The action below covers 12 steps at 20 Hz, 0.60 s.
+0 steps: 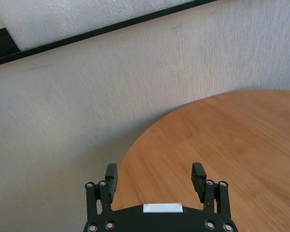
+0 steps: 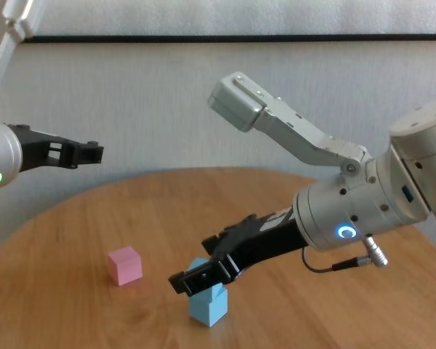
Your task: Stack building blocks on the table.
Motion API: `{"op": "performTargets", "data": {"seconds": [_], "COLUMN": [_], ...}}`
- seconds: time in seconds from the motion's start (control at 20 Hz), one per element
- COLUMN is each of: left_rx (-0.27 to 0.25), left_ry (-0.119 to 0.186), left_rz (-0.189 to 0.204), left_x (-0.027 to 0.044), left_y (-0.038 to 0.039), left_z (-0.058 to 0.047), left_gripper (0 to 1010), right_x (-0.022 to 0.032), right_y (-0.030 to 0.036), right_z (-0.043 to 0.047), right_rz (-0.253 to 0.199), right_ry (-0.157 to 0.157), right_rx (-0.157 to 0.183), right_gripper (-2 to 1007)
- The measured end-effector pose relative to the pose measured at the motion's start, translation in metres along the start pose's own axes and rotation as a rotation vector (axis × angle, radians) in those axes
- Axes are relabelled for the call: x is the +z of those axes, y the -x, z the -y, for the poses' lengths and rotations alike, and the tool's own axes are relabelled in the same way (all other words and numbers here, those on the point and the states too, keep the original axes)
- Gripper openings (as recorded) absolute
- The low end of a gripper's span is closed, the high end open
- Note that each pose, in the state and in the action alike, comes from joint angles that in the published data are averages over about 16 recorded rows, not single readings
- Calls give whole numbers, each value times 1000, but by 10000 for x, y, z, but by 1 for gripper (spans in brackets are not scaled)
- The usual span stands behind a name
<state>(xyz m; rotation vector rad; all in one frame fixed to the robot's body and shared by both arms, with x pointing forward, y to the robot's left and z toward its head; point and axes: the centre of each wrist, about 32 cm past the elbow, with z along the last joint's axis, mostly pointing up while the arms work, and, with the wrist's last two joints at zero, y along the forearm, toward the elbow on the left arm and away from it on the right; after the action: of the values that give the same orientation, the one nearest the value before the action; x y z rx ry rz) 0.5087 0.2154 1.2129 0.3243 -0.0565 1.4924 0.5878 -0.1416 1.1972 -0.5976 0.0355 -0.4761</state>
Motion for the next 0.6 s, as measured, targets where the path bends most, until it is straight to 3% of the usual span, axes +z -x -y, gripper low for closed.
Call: {"op": "performTargets", "data": {"seconds": [0.15, 0.3, 0.6], "left_rx": [0, 0, 0], "left_ry": [0, 0, 0], "left_rz": [0, 0, 0], "left_x": [0, 0, 0], "left_y": [0, 0, 0], "left_z": [0, 0, 0], "left_gripper": [1000, 1000, 1000], "right_x": [10, 18, 8], "right_y": [0, -1, -29], "right_z": [15, 40, 125], "right_rz": [23, 49, 91], "right_ry": [-39, -89, -208], "right_rx": [-32, -86, -258], "right_gripper": [881, 939, 996]}}
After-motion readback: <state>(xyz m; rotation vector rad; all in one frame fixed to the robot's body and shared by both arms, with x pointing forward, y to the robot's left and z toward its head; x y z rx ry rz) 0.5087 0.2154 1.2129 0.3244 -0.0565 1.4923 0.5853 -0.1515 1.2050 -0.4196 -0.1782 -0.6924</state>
